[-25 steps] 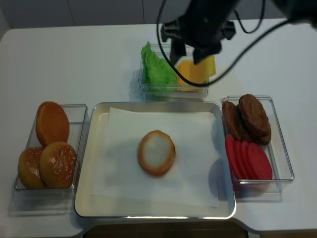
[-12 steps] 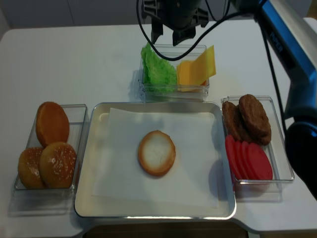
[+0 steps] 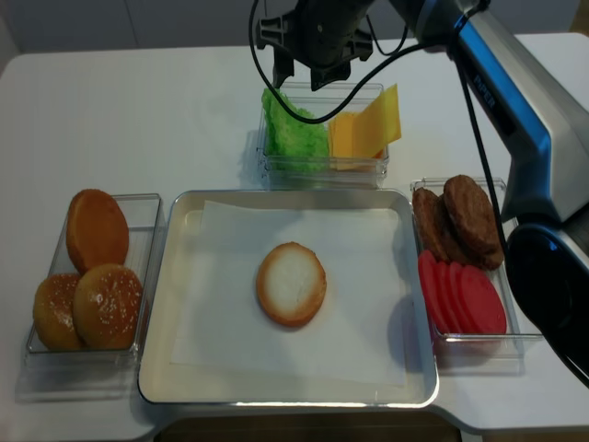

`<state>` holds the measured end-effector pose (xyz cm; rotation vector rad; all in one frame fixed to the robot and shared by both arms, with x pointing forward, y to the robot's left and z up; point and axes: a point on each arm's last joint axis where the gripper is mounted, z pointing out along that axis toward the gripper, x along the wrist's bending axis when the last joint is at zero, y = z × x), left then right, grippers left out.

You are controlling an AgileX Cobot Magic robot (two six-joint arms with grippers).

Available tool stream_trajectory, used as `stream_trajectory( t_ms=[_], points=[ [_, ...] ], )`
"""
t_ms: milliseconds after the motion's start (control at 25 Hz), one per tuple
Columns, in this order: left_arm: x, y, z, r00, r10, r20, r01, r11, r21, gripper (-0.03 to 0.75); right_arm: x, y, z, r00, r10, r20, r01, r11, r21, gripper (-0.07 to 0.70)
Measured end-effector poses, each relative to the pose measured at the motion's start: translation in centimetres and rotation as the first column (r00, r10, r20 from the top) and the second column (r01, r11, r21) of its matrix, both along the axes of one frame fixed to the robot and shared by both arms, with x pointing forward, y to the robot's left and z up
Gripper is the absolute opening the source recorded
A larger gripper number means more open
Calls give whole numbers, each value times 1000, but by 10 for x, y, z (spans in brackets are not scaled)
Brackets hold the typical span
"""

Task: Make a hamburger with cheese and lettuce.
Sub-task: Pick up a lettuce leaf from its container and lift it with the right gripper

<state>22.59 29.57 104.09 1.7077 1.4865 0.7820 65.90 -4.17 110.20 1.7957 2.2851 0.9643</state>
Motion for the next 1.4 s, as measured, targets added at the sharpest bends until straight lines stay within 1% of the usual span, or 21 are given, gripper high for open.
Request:
stream_trajectory(
  t_ms=[200,440,800,1120,1400],
  points=[
    [0,0,0,1000,1,0,-1,1000,0,324,8,8,-8,1000,1,19,-2,998,64,475],
    [0,0,0,1000,1,0,-1,1000,0,324,16,14,-20,999,-7,33,4,996,91,475],
    [0,0,0,1000,1,0,-1,1000,0,324,22,18,-41,1000,-8,3,8,997,78,475],
    [0,0,0,1000,1,0,-1,1000,0,324,24,19,-48,1000,-7,-7,7,998,69,475],
    [0,0,0,1000,1,0,-1,1000,0,324,25,18,-48,1000,-8,-2,8,998,60,475]
  ],
)
